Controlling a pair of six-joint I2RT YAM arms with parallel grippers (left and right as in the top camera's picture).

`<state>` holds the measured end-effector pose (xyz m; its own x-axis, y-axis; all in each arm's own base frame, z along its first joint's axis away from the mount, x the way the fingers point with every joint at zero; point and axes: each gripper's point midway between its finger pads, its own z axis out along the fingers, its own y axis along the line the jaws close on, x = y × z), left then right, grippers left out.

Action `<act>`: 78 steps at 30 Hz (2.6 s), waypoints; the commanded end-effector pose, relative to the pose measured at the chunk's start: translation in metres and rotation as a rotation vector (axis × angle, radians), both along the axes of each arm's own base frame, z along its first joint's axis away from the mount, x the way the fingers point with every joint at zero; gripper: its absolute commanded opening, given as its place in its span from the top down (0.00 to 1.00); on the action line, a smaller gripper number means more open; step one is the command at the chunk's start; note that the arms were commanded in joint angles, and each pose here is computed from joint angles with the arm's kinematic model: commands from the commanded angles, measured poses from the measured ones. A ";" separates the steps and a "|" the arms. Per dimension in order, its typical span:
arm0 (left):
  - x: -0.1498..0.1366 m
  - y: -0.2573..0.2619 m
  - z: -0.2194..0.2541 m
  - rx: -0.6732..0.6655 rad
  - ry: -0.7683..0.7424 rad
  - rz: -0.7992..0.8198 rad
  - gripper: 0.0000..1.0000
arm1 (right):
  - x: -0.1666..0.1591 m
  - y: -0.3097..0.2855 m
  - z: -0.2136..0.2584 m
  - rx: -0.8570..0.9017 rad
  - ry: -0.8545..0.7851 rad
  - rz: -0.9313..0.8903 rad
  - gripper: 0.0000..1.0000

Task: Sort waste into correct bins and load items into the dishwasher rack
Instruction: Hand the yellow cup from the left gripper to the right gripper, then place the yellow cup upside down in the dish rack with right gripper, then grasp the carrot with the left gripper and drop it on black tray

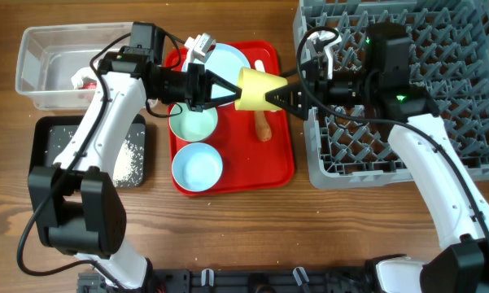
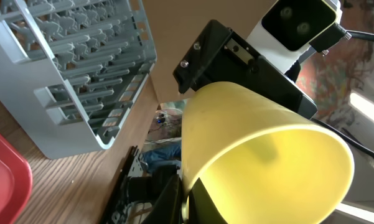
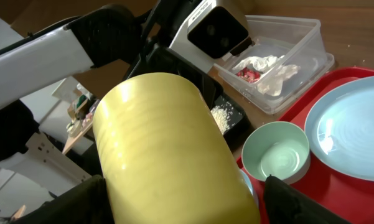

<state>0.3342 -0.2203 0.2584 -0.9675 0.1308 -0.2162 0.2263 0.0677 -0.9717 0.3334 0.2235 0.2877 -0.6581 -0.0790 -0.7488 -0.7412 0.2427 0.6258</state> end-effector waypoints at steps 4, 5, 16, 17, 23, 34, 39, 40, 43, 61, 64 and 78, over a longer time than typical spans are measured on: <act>-0.004 -0.001 0.020 -0.065 -0.066 -0.022 0.96 | -0.003 0.003 0.005 0.032 -0.002 0.048 0.32; -0.004 -0.001 0.022 -0.072 -0.070 -0.024 0.96 | -0.005 0.004 0.004 0.031 0.002 0.052 0.30; -0.003 -0.001 0.029 -0.112 -0.106 -0.037 0.89 | -0.007 0.018 0.001 0.045 0.003 0.096 0.45; -0.003 -0.001 0.028 -0.109 -0.108 -0.036 0.76 | -0.006 0.017 0.002 0.047 0.009 0.091 0.46; 0.008 -0.001 0.003 0.039 -0.128 0.015 0.34 | 0.022 -0.057 0.000 0.014 0.113 -0.159 0.47; 0.036 0.047 -0.106 0.785 -0.166 0.195 0.29 | -0.079 -0.235 -0.051 -0.955 0.644 -0.933 0.46; 0.032 0.039 -0.120 0.930 -0.228 0.168 0.27 | -0.070 -0.238 -0.085 -1.051 0.779 -0.895 0.46; 0.031 0.037 -0.121 0.946 -0.238 0.162 0.26 | -0.066 -0.237 -0.094 -1.075 0.804 -0.888 0.46; 0.028 0.033 -0.125 0.995 -0.266 0.148 0.26 | -0.057 -0.223 -0.122 -1.139 0.865 -0.799 0.43; 0.020 -0.003 -0.135 0.987 -0.261 0.118 0.27 | -0.018 -0.223 -0.110 -1.107 0.801 -0.856 0.00; 0.031 -0.024 -0.152 1.053 -0.224 0.230 0.27 | -0.011 -0.223 -0.083 -1.052 0.711 -0.909 0.00; 0.048 -0.064 -0.265 1.284 -0.126 0.498 0.45 | -0.009 -0.223 -0.080 -1.052 0.674 -0.899 0.00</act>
<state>0.3770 -0.2878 0.0100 -0.9537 -0.0168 -0.3003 0.0324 0.9869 -0.1583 0.3191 0.0015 0.2002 -0.9618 0.2432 -0.1254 0.2399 0.9699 0.0413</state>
